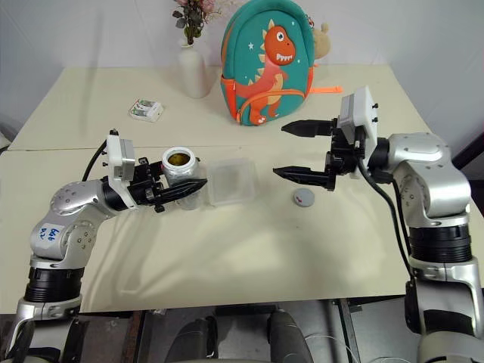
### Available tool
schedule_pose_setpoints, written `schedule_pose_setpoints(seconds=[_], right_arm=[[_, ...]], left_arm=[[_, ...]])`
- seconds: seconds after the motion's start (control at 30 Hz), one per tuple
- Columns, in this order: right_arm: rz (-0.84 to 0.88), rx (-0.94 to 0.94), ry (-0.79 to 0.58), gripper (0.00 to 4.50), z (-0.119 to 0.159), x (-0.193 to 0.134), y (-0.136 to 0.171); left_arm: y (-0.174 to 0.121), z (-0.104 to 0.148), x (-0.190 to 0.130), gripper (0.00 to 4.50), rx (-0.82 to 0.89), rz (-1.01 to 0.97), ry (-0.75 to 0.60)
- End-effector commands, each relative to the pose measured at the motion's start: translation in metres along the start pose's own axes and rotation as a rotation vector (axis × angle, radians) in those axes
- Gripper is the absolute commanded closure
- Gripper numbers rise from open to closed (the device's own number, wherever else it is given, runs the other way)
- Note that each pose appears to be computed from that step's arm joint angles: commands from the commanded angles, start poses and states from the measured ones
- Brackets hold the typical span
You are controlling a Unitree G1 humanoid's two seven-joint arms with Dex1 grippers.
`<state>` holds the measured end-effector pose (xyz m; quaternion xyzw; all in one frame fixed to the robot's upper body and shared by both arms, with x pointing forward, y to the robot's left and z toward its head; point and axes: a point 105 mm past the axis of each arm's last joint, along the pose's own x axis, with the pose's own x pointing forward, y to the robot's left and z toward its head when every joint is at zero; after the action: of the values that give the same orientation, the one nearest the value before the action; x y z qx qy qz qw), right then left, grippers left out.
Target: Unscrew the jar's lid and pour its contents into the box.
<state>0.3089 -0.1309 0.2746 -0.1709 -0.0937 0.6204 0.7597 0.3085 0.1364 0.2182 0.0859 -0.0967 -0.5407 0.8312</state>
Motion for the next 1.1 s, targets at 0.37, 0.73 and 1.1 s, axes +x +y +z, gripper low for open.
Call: schedule_pose_setpoints(seconds=[0.37,0.73,1.1], right_arm=[[-0.032,-0.039,-0.010,0.02,0.008,-0.007,-0.001],[-0.078,0.034,-0.037,0.02,-0.008,-0.001,0.003],[-0.131,0.077,-0.071,0.02,-0.013,0.002,0.005]], left_arm=[[0.027,0.007,-0.013,2.25,0.028,0.188,0.079],[0.100,0.011,0.021,2.25,0.983,0.523,0.502],[0.080,0.012,0.072,2.25,1.899,0.204,0.474]])
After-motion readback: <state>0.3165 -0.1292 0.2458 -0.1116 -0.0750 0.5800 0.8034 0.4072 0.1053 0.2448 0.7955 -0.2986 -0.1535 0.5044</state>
